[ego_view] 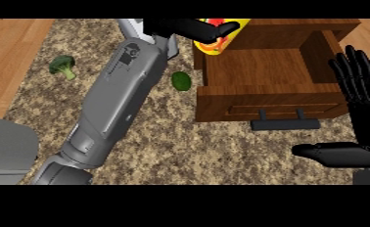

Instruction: Pick up the cup, place it into the drawer and close the drawer

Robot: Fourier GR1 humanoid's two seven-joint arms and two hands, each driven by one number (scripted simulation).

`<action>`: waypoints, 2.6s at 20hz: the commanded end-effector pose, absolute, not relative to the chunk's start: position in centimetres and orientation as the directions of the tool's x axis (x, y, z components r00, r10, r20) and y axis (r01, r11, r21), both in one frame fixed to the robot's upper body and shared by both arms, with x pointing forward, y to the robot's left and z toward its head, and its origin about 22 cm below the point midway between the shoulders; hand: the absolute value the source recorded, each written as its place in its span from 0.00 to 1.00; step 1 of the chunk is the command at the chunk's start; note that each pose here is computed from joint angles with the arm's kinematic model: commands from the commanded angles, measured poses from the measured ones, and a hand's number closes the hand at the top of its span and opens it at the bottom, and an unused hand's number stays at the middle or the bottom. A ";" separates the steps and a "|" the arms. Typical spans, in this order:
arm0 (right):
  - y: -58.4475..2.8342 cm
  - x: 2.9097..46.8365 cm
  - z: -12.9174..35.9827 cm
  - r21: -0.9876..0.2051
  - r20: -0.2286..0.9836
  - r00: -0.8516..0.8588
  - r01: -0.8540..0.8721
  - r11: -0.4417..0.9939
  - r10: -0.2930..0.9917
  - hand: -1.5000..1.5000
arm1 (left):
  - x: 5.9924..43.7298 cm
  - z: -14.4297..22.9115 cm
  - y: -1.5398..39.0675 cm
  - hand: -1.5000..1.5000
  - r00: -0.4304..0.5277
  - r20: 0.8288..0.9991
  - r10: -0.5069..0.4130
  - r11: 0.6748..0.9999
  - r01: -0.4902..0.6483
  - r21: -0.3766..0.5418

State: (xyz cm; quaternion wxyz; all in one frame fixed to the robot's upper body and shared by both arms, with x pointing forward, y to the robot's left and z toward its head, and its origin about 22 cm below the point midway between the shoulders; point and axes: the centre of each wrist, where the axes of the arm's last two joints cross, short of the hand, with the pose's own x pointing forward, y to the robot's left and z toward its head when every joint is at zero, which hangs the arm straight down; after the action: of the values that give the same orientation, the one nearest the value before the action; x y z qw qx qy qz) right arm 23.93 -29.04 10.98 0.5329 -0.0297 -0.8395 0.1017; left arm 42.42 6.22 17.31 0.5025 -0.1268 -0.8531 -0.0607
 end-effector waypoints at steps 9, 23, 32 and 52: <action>-30.0 23.2 11.1 -0.214 0.884 -0.440 -0.081 0.974 0.157 0.00 | 43.6 15.6 3.1 1.00 -0.370 0.926 0.068 0.967 0.252 0.029; -28.5 24.6 12.0 -0.206 0.873 -0.468 -0.099 0.974 0.137 0.00 | 43.1 11.9 2.4 0.00 -0.281 0.946 -0.160 0.938 0.255 0.234; -29.1 24.0 11.3 -0.187 0.873 -0.474 -0.108 0.976 0.115 0.00 | 41.2 11.1 0.4 0.00 -0.300 0.917 -0.263 0.919 0.211 0.333; -30.3 21.6 13.8 -0.450 0.845 -0.452 -0.311 0.837 0.286 1.00 | 41.6 14.8 3.0 0.00 -0.380 0.925 0.028 0.984 0.175 0.042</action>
State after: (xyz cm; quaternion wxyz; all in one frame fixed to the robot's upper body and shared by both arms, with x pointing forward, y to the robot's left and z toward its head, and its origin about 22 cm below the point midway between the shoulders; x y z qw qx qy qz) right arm 22.26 -29.67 14.03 0.5185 0.0315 -0.8186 0.2450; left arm 41.65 1.37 14.59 0.5532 -0.0580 -0.8264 -0.0873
